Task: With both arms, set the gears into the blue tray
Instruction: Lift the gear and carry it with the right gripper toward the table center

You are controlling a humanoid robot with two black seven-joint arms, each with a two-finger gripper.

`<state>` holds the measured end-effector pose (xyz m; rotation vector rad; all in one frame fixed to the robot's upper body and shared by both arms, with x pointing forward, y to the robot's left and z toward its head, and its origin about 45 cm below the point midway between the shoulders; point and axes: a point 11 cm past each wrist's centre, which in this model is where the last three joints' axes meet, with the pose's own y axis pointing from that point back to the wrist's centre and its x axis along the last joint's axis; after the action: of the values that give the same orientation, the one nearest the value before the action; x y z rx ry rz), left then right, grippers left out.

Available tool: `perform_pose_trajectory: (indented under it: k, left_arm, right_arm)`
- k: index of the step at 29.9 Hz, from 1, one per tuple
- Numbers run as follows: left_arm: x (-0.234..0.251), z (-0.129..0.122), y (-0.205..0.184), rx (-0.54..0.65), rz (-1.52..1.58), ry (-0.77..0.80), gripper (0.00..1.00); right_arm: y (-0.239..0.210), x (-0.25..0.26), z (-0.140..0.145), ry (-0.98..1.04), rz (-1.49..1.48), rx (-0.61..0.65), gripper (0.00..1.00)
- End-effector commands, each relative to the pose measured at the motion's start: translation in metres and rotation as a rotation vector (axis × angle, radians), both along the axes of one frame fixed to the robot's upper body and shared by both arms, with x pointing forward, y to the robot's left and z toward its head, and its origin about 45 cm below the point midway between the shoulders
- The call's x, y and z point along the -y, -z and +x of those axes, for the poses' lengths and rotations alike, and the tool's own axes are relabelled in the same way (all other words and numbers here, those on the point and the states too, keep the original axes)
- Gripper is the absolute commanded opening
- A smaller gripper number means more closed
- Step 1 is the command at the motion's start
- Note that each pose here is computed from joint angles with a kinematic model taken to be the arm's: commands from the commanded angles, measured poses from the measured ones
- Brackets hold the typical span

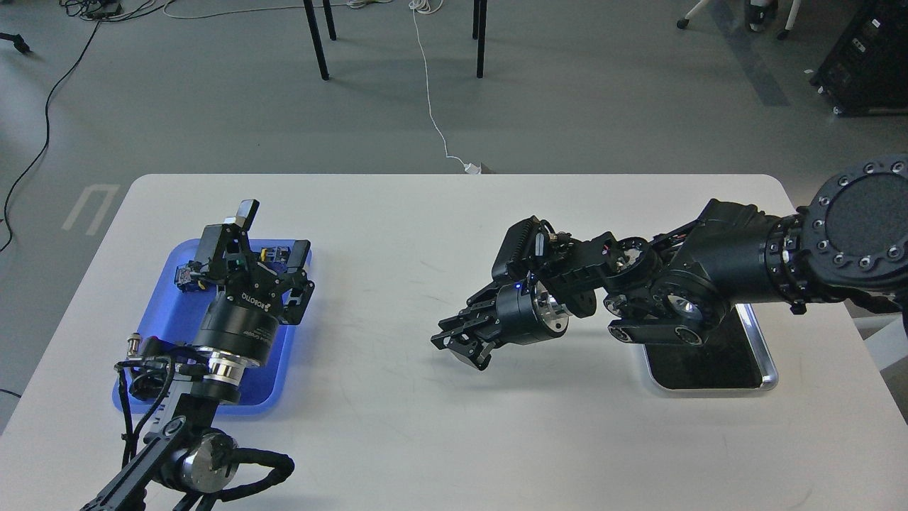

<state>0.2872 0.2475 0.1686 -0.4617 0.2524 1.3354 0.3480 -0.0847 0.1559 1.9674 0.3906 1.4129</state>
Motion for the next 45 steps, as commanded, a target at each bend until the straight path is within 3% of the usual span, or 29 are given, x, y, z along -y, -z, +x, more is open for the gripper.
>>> perform_pose_trajectory:
  k: [1, 29, 32, 35, 39, 40, 45]
  left_arm:
    - [0.0, -0.002, 0.002, -0.005, 0.0, -0.001, 0.98]
    - [-0.001, -0.004, 0.004, -0.009, 0.01, -0.002, 0.98]
    - [0.0, -0.004, 0.004, -0.009, 0.009, 0.0, 0.98]
    - [-0.002, -0.004, 0.003, -0.007, 0.011, -0.004, 0.98]
    - [-0.002, -0.004, 0.003, -0.008, 0.013, -0.002, 0.98]
    - [-0.002, -0.004, 0.003, -0.007, 0.012, -0.002, 0.98]
    - [-0.002, -0.004, 0.003, -0.009, 0.013, -0.002, 0.98]
  right_arm:
    - [0.008, 0.01, 0.005, 0.015, -0.013, 0.022, 0.14]
    - [0.035, 0.029, -0.003, 0.066, -0.042, -0.021, 0.23]
    - [0.035, 0.029, -0.002, 0.079, -0.034, -0.026, 0.42]
    - [0.032, 0.026, -0.001, 0.104, 0.004, -0.02, 0.69]
    - [0.025, 0.019, 0.002, 0.129, 0.072, 0.005, 0.9]
    - [0.023, 0.017, 0.004, 0.138, 0.089, 0.009, 0.95]
    - [-0.001, -0.016, 0.007, 0.18, 0.236, -0.011, 0.97]
